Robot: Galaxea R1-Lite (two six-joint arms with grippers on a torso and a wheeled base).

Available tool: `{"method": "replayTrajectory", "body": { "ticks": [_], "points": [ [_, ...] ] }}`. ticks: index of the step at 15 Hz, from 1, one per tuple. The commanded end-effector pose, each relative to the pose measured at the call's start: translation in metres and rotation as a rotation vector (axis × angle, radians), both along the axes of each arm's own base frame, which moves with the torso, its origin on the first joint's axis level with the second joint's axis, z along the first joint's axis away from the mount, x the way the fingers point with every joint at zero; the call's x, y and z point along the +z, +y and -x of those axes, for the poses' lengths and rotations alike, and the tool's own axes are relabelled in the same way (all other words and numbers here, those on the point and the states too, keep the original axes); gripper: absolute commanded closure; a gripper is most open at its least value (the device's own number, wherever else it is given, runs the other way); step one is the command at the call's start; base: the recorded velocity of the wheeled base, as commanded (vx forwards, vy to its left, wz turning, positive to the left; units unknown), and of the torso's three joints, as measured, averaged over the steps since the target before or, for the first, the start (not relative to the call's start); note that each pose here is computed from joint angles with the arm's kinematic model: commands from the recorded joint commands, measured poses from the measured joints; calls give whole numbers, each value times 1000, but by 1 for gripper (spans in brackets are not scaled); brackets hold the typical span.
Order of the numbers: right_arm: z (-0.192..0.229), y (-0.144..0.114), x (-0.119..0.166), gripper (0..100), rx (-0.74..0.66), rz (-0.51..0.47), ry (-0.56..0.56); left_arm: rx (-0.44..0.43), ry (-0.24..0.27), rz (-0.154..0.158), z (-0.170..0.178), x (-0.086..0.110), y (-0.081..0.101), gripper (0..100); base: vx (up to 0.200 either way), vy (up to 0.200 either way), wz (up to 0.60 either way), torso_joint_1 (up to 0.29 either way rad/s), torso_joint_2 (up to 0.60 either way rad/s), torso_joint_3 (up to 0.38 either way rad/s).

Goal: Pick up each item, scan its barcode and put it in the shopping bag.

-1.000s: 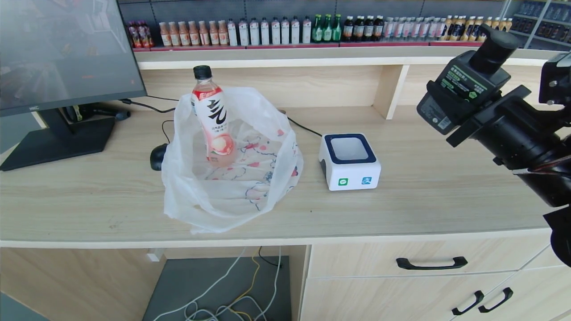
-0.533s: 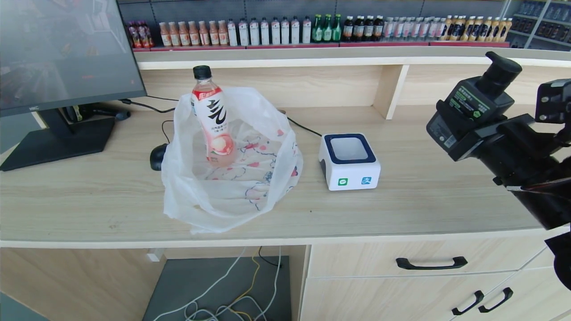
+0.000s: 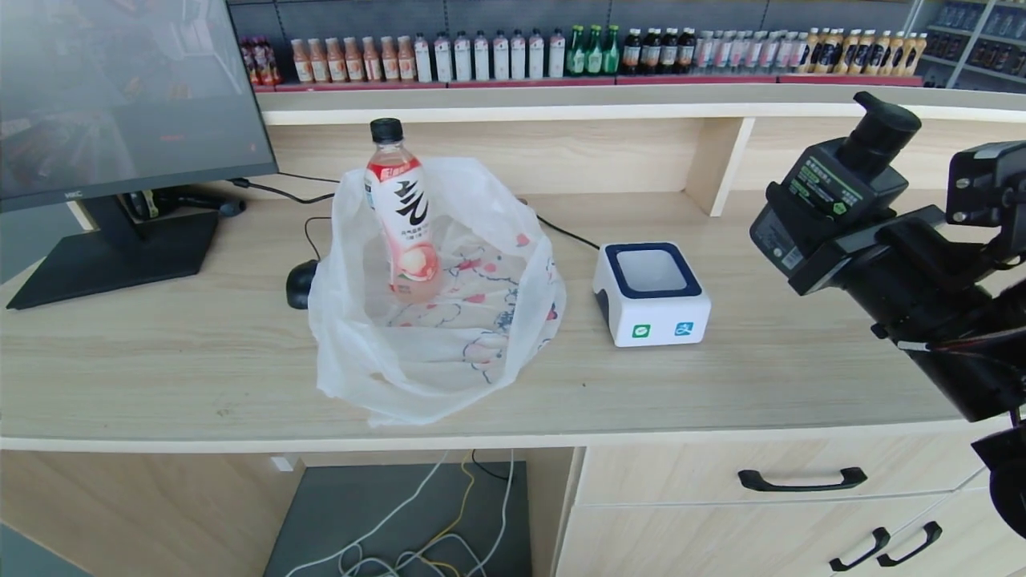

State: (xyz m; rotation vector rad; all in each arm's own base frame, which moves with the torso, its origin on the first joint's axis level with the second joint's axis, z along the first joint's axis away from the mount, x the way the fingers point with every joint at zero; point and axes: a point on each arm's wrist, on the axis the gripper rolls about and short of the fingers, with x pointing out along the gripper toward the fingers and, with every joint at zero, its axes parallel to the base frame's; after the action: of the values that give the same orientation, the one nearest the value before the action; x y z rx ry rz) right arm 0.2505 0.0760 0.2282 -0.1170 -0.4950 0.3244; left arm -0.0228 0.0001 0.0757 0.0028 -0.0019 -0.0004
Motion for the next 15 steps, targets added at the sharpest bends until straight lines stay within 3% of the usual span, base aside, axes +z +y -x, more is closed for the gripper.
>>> {"method": "replayTrajectory", "body": {
  "ticks": [1,13,15],
  "points": [
    [-1,0,0,100,1,-1,-2,2,-1,0,0,0,0,0,0,200,0,12,-2,7],
    [2,-1,2,100,1,-6,-7,0,-1,-2,0,0,0,0,0,200,0,1,1,2],
    [2,-1,2,100,0,-3,-7,2,-1,0,0,0,0,0,0,0,0,0,0,0]
  ]
}}
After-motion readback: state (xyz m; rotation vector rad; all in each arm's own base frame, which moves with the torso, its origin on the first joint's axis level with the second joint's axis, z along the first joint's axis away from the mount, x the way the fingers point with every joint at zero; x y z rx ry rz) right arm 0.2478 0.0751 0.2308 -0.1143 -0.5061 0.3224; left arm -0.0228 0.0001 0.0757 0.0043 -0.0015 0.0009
